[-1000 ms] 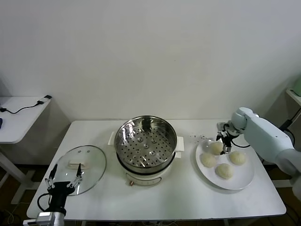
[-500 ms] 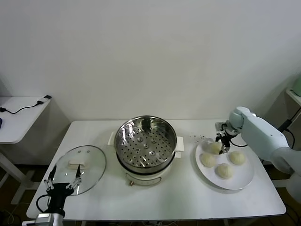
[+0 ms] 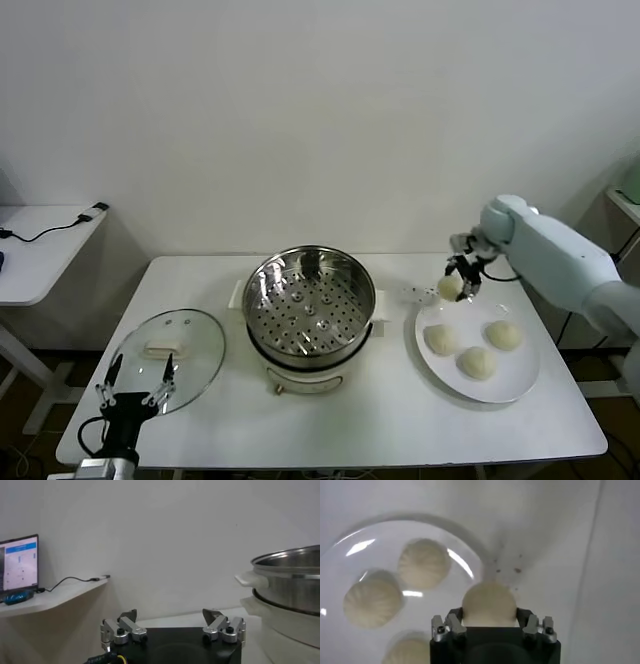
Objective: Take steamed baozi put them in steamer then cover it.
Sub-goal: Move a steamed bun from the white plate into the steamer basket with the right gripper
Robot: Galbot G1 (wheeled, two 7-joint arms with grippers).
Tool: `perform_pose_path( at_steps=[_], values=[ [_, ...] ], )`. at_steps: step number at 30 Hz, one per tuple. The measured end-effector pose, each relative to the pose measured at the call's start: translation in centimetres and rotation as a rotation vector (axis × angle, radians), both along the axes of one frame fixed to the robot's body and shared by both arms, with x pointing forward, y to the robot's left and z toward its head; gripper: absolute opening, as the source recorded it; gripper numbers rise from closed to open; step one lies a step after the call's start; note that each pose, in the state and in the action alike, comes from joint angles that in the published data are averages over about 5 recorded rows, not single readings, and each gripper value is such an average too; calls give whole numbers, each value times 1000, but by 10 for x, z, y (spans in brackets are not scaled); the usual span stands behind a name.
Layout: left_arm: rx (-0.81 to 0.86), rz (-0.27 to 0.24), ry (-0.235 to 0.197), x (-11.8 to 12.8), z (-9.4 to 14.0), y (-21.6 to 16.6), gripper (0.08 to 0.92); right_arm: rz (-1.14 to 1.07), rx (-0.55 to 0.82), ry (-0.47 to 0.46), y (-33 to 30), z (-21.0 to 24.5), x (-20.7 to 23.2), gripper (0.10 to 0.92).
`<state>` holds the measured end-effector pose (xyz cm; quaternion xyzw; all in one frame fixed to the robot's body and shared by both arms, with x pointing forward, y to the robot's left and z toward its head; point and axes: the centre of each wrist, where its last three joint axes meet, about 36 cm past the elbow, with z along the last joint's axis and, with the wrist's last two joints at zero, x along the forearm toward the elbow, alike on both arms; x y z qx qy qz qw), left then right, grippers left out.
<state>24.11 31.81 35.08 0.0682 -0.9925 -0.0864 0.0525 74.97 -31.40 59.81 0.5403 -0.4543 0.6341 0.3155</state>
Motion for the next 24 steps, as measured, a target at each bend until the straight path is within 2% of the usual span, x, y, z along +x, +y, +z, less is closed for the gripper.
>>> perform_pose_path(
  at_steps=[6, 11, 17, 24],
  values=[
    [-5, 2, 8, -2, 0, -1, 823, 274, -39, -80, 80, 74, 7, 689],
    [-7, 0, 11, -3, 2, -2, 823, 508, -83, -121, 151, 108, -1, 688],
    [-7, -7, 12, -4, 4, -5, 823, 764, -153, -153, 224, 119, -20, 687],
    [-10, -12, 13, -5, 5, -9, 823, 979, -241, -160, 277, 98, -37, 687]
  ],
)
